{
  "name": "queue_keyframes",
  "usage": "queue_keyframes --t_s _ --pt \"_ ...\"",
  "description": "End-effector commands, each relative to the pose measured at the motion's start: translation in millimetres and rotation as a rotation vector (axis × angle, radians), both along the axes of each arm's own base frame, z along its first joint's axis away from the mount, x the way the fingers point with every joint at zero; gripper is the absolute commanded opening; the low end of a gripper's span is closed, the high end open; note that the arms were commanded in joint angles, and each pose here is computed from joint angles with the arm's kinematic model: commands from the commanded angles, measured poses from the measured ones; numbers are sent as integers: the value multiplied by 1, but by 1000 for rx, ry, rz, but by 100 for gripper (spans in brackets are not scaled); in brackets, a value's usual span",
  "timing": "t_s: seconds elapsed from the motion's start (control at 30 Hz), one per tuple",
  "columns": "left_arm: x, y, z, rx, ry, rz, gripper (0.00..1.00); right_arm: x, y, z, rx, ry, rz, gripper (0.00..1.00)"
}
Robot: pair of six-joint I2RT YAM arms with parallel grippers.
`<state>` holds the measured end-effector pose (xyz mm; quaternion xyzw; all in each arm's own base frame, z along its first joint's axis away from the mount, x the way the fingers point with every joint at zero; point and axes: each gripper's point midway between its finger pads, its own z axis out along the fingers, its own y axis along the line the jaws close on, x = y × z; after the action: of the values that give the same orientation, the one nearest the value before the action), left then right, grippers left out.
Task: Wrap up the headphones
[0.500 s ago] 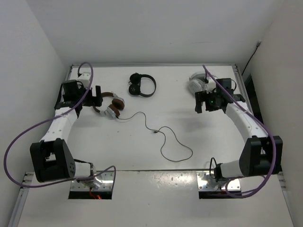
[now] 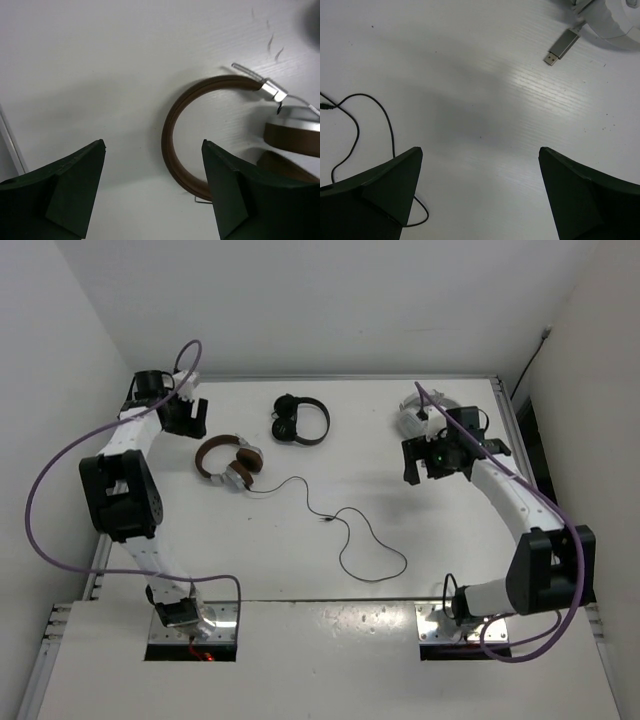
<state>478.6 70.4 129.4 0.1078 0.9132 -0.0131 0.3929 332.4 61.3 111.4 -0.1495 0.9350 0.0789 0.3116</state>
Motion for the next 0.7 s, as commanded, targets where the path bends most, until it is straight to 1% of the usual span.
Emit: queue_keyframes --t_s 0.0,0.03,0.07,0.13,0.2,0.23,0.3,0.4,0.47,0.53,0.57,0.63,0.67 --pt "-5 1 -12 42 102 -143 83 4 9 10 48 -7 59 99" --pt "4 2 -18 40 117 -162 83 6 10 10 48 -5 59 99" --pt "1 2 -25 40 148 -175 82 4 9 5 46 17 59 99" --pt "3 0 -37 43 166 -226 82 7 10 6 61 16 71 99" --pt "5 1 -43 39 179 -227 82 6 12 7 68 17 76 99" --pt "2 0 -56 27 213 -229 81 4 12 3 68 35 76 99" --pt "7 1 -60 31 219 -237 81 6 14 3 76 36 82 97" --pt "2 2 -79 24 265 -234 78 7 14 2 76 47 82 97" --pt "2 -2 -84 21 277 -243 78 9 14 1 76 50 81 97" --pt "-1 -3 -92 15 296 -244 75 9 14 -2 75 59 81 97" --pt "2 -7 -91 20 284 -253 73 9 14 -6 75 71 81 96" --pt "-3 -10 -104 28 317 -244 70 11 17 -5 74 70 90 96" --pt "1 -9 -103 33 301 -244 68 12 15 -8 65 78 84 96"
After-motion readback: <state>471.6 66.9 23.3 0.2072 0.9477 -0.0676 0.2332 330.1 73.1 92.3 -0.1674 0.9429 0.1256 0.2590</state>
